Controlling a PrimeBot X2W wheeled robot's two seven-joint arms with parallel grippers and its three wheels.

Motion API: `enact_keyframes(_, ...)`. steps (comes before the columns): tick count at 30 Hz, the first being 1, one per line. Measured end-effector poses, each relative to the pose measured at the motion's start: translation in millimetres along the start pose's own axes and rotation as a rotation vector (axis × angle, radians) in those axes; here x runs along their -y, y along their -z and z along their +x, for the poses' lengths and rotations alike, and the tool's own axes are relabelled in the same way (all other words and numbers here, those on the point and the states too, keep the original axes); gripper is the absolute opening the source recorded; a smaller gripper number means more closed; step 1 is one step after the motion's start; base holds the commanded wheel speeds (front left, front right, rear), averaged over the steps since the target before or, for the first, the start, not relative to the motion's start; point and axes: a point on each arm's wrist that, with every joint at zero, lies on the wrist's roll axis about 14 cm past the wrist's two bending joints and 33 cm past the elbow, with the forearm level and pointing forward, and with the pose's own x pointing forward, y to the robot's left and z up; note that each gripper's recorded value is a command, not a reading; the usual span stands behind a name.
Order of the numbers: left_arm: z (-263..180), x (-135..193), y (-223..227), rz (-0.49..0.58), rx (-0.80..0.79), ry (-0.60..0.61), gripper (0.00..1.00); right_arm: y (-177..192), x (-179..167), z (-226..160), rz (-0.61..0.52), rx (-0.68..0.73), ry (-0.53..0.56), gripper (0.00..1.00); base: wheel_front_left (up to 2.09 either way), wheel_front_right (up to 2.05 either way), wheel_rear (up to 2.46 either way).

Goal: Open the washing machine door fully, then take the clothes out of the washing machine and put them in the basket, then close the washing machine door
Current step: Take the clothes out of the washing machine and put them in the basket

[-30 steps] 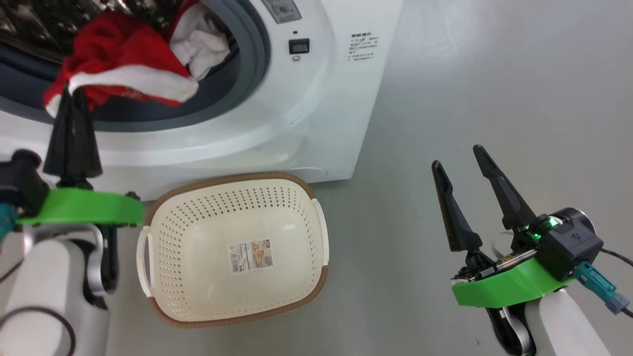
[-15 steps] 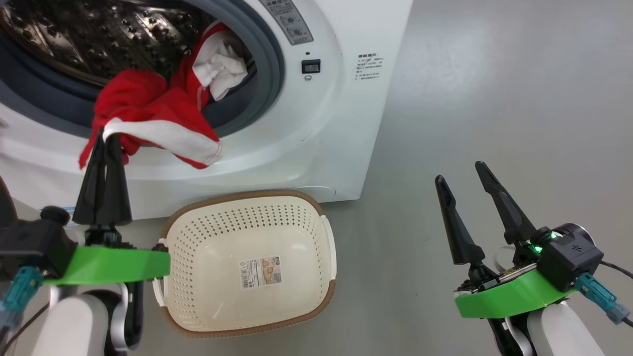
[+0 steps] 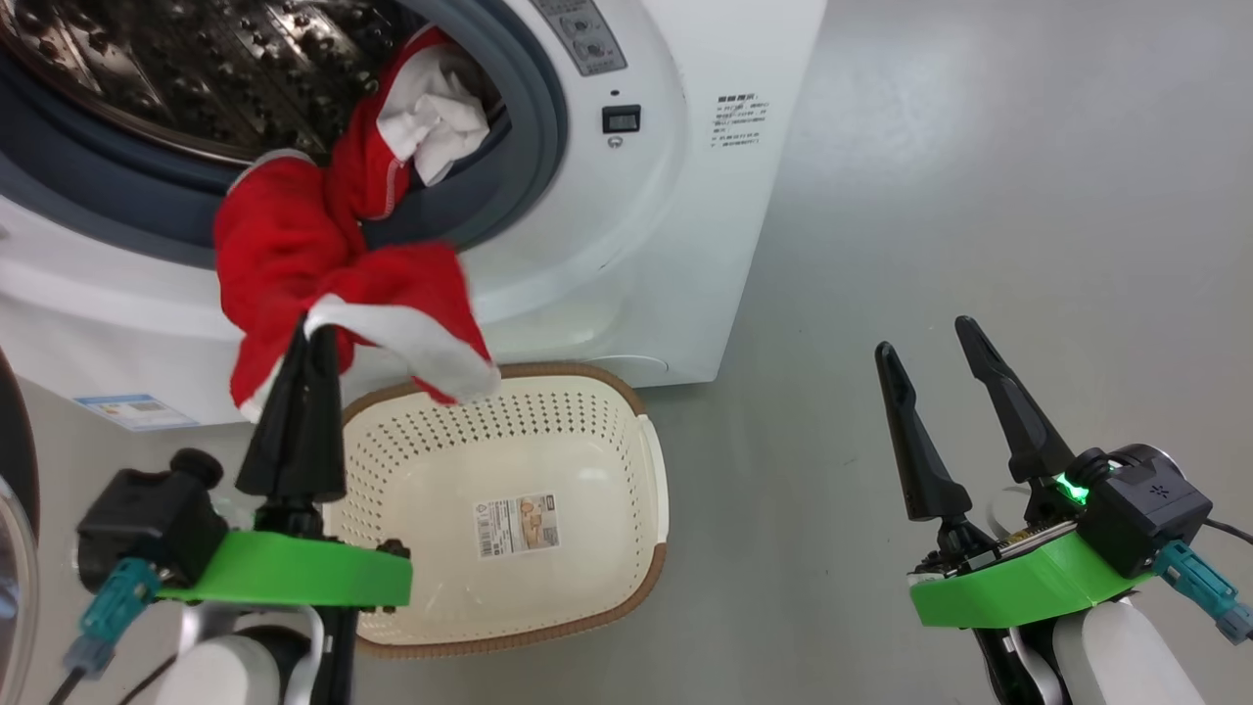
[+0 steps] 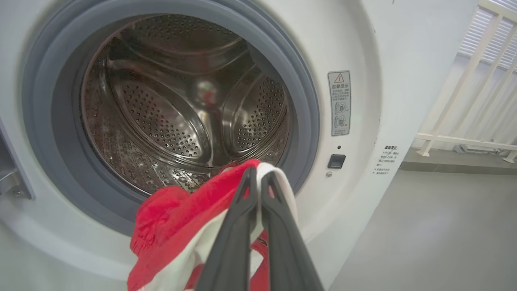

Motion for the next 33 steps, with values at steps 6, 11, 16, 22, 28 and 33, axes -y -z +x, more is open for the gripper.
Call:
enact_keyframes(6, -6.5, 2.0, 55.0, -0.094, -0.164, -0.014, 0.0, 10.4, 3.6, 1.3, 0.003, -0.026, 0.008, 1.0, 0.0, 0.0, 0.0)
enact_keyframes(11, -17.7, 0.2, 108.4, -0.146, -0.323, -0.034, 0.0, 19.1, 4.7, 4.0, 0.006, -0.045, 0.008, 1.0, 0.0, 0.0, 0.0)
enact_keyframes(16, -20.6, -1.3, 151.8, -0.202, -0.443, -0.055, 0.0, 29.2, 6.7, 7.4, 0.011, -0.067, 0.01, 1.0, 0.0, 0.0, 0.0)
enact_keyframes(22, -27.4, -2.9, 202.1, -0.217, -0.588, -0.071, 0.0, 36.3, 6.1, 18.7, 0.016, -0.072, -0.003, 1.0, 0.0, 0.0, 0.0)
enact_keyframes(28, -39.5, -6.3, 247.5, -0.218, -0.733, -0.092, 0.0, 47.0, 15.0, 20.6, 0.016, -0.096, 0.017, 1.0, 0.0, 0.0, 0.0)
enact_keyframes(33, -50.2, -10.5, 276.3, -0.219, -0.854, -0.118, 0.0, 54.1, 22.7, 19.3, 0.017, -0.114, 0.037, 1.0, 0.0, 0.0, 0.0)
